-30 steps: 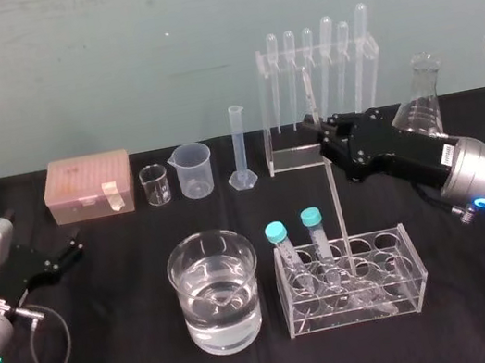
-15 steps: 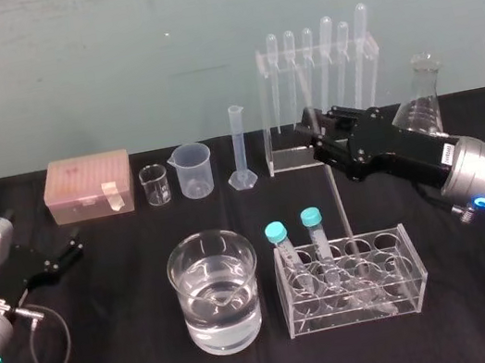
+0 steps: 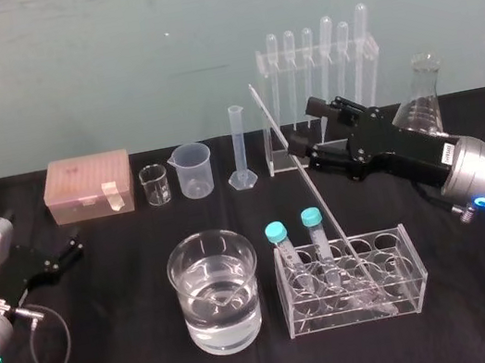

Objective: Hold the thermometer with one hand and immerse one end into the beaker, then reinsert it into the test tube rack.

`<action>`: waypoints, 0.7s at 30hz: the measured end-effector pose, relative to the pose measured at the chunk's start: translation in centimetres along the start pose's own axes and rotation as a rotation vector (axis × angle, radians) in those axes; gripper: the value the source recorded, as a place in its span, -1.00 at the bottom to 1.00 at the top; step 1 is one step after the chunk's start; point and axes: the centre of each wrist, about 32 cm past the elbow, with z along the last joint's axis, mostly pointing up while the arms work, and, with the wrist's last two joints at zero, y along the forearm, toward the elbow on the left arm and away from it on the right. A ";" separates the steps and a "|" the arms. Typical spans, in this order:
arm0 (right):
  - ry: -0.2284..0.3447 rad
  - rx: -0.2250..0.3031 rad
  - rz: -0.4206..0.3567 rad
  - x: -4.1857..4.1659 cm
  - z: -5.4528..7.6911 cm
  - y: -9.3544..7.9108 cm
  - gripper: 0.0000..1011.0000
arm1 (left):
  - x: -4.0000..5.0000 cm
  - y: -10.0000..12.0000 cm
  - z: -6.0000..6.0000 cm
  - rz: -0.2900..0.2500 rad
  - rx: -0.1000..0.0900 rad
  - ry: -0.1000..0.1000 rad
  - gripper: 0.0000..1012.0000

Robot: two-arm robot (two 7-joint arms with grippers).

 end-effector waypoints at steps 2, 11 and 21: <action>0.000 0.000 0.000 0.00 0.0 0.0 0.81 | 0.00 0.0 0.0 0.000 0.000 0.000 0.99; -0.070 0.002 -0.204 -0.24 0.0 -0.7 0.98 | 0.00 0.0 0.0 0.000 0.000 0.000 0.99; -0.162 -0.206 -0.535 -1.36 -2.8 -2.4 0.98 | 0.00 0.0 0.0 0.000 0.000 0.000 0.99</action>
